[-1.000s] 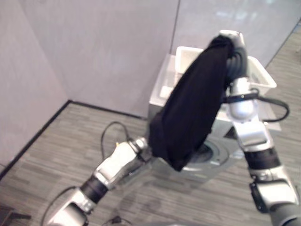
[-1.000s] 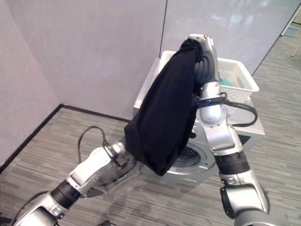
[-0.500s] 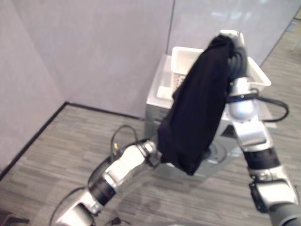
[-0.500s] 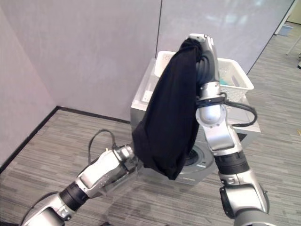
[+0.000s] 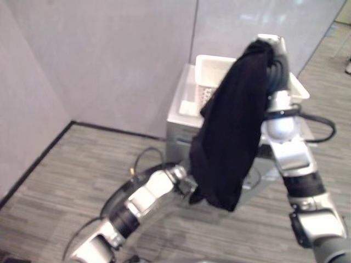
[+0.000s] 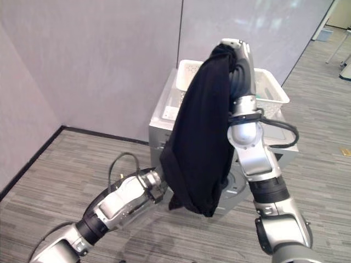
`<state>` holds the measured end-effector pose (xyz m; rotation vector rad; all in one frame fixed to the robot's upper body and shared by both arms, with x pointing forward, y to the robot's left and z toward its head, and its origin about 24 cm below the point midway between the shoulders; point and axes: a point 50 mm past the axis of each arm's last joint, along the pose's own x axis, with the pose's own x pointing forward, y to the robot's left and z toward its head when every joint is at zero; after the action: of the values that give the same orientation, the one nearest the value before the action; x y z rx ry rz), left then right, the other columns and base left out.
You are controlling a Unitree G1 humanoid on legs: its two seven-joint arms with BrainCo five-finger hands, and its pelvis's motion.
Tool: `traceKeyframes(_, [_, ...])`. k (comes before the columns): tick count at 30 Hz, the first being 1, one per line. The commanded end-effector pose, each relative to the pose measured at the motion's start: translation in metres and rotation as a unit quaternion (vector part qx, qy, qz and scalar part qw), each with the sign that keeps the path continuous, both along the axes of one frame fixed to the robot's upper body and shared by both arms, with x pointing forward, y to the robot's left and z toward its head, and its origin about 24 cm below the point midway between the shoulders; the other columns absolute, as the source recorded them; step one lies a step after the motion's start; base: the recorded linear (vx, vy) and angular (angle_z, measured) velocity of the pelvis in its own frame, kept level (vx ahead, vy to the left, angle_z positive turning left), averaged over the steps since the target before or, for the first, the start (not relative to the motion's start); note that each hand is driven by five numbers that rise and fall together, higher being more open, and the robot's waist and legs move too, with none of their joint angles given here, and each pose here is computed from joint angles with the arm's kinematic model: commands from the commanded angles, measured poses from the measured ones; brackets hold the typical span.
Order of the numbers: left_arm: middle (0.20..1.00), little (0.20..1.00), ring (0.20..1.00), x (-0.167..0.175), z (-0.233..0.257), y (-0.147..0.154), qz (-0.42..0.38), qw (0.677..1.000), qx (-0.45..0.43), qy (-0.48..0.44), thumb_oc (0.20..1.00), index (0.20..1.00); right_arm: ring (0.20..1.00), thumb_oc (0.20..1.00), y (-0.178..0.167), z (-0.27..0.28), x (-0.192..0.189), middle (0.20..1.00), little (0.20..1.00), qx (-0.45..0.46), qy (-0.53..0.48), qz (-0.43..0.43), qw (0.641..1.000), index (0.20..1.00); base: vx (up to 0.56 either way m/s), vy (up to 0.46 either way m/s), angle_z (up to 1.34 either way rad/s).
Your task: Grab the laundry basket,head to the washer,open it,put in the laundry and shut it.
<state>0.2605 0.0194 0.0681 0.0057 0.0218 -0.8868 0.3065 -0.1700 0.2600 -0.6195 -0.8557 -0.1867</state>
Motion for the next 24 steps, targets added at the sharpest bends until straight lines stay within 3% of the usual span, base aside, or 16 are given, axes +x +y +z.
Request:
traceKeyframes(1, [0.2,0.2,0.2,0.014,0.03,-0.032,-0.027,0.998,-0.038,-0.046,0.2,0.2,0.2,0.2,-0.011,0.042,-0.013,0.2,0.2,0.028,-0.103,-0.011,0.994,0.2,0.0,0.0,0.0])
traceKeyframes(15, [0.2,0.2,0.2,0.021,0.046,-0.013,0.035,0.993,-0.096,-0.061,0.2,0.2,0.2,0.2,-0.007,0.019,-0.023,0.2,0.2,0.035,-0.08,0.021,0.996,0.2,0.0,0.0,0.0])
traceKeyframes(24, [0.2,0.2,0.2,0.018,0.026,0.021,0.088,0.992,-0.077,-0.046,0.2,0.2,0.2,0.2,-0.014,-0.008,-0.055,0.2,0.2,0.031,-0.047,0.068,0.996,0.2,0.01,-0.016,-0.05])
